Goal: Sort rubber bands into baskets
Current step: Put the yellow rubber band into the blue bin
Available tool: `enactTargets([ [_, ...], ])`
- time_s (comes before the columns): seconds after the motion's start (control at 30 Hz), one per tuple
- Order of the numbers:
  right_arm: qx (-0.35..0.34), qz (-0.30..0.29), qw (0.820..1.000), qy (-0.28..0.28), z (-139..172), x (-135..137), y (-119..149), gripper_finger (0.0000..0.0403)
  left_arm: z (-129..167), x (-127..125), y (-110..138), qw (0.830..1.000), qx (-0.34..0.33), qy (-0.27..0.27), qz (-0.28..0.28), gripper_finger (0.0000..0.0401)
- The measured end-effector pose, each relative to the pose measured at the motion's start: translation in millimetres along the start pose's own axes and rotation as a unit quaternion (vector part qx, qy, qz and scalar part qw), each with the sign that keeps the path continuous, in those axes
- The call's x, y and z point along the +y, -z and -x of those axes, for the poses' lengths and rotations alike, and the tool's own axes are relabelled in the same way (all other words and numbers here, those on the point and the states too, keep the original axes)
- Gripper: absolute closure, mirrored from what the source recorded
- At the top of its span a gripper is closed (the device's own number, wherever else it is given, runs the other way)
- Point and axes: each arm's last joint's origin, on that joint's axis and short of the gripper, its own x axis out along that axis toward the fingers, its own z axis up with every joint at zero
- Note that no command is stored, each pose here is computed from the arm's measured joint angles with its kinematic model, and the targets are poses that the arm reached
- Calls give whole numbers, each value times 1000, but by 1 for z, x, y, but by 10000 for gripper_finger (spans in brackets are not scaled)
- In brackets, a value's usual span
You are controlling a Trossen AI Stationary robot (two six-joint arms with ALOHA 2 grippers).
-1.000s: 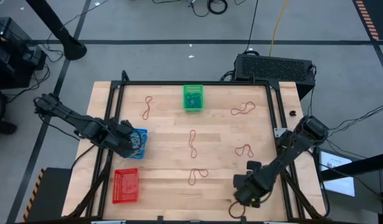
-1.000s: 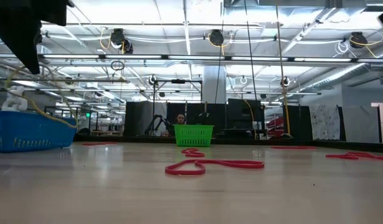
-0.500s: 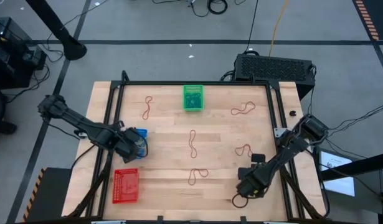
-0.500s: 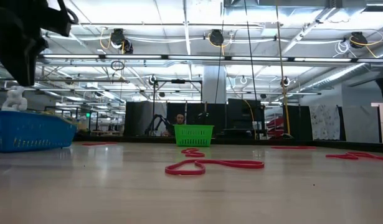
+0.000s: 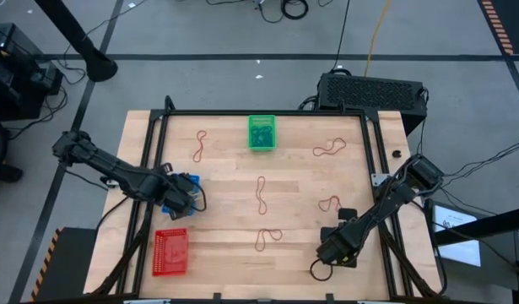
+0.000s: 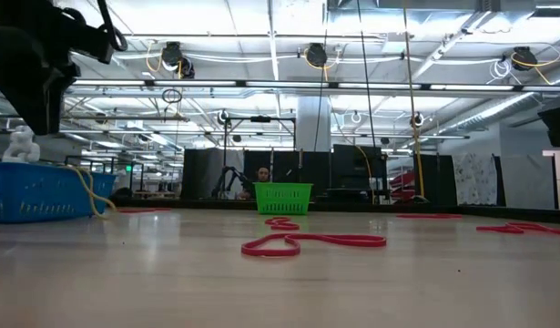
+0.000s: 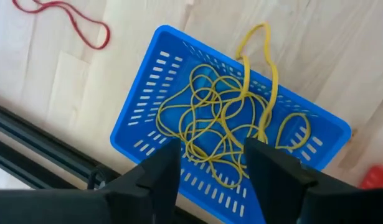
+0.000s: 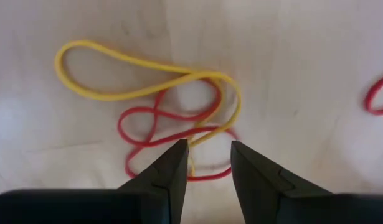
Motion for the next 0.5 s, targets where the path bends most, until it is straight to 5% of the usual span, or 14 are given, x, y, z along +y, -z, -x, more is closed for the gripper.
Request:
enactTargets([
  [0.5,-26,-2,1000,4,-2,-18,-19,289,1,-9,-8,997,-32,55,-36,218],
])
